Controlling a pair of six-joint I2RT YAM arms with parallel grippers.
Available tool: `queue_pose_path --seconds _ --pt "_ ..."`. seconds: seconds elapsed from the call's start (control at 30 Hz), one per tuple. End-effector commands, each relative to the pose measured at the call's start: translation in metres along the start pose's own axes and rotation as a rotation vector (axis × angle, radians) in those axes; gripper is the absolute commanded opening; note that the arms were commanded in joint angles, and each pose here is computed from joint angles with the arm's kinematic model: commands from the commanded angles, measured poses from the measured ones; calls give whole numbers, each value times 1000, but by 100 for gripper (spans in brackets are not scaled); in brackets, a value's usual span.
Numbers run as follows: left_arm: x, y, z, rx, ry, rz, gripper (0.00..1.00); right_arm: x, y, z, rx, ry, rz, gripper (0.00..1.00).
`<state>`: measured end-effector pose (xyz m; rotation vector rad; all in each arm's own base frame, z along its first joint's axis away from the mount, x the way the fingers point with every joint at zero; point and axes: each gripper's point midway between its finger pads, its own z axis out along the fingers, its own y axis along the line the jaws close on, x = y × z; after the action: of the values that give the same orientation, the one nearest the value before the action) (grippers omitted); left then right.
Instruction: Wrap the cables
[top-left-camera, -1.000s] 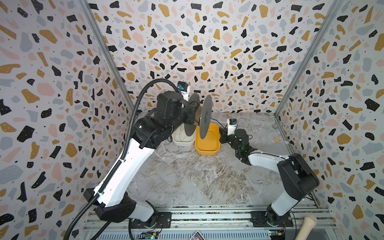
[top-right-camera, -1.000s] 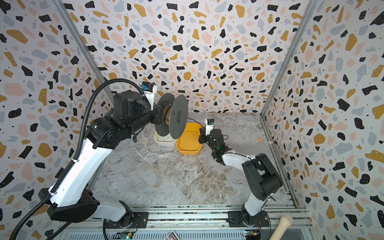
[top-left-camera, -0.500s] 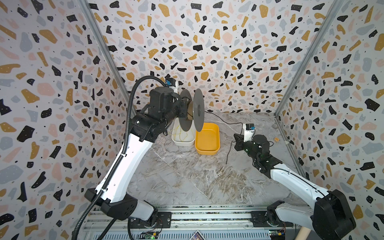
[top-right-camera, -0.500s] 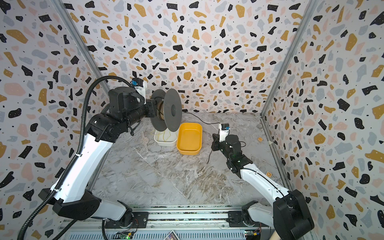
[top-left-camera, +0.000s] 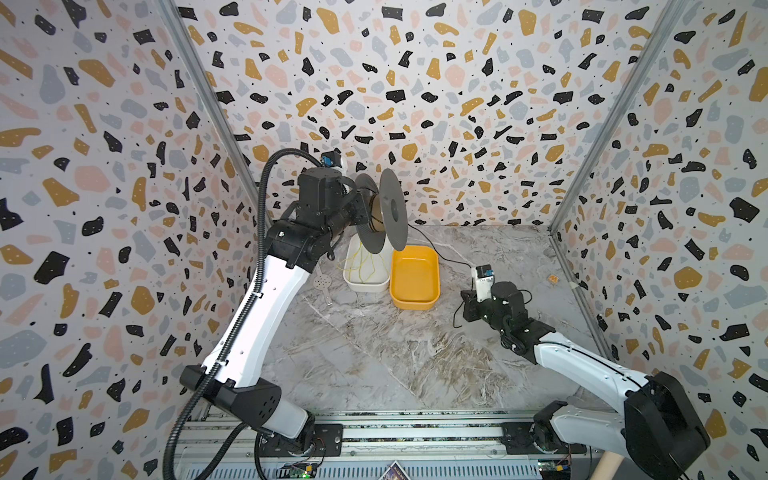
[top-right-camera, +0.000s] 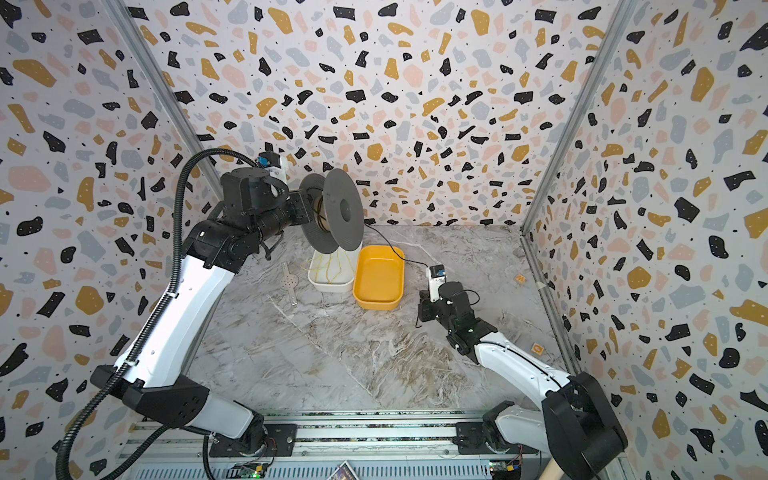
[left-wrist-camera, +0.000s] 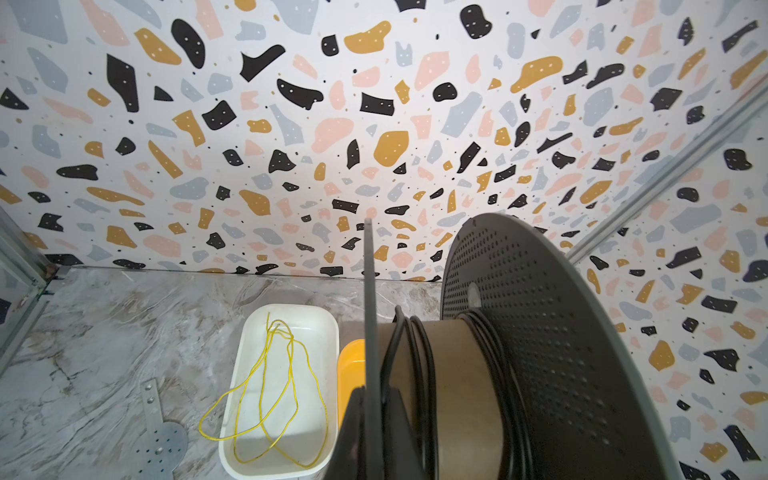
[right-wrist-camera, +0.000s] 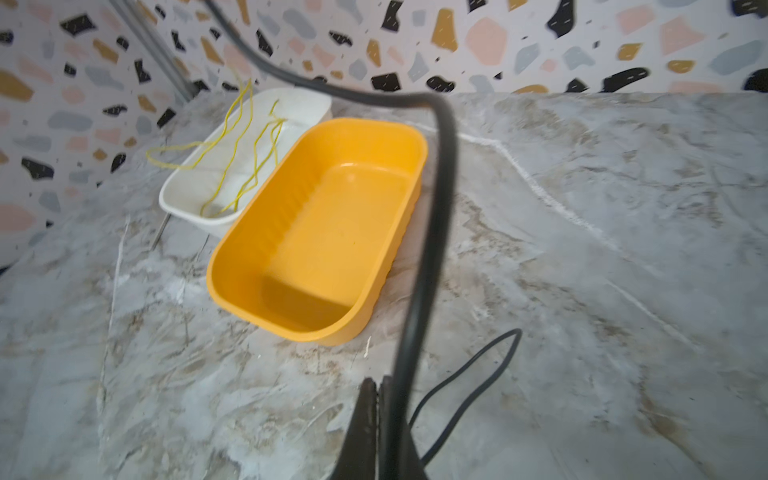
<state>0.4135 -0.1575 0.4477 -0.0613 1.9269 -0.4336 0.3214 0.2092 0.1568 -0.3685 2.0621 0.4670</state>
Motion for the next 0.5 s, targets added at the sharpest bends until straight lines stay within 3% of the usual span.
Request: queue_pose_path --seconds 0.0,0.47 --pt "-52 -1 -9 6 -192 -94 0 3 21 4 25 31 -117 0" --pt "-50 31 20 -154 -272 -125 0 28 168 10 -126 72 -416 0"
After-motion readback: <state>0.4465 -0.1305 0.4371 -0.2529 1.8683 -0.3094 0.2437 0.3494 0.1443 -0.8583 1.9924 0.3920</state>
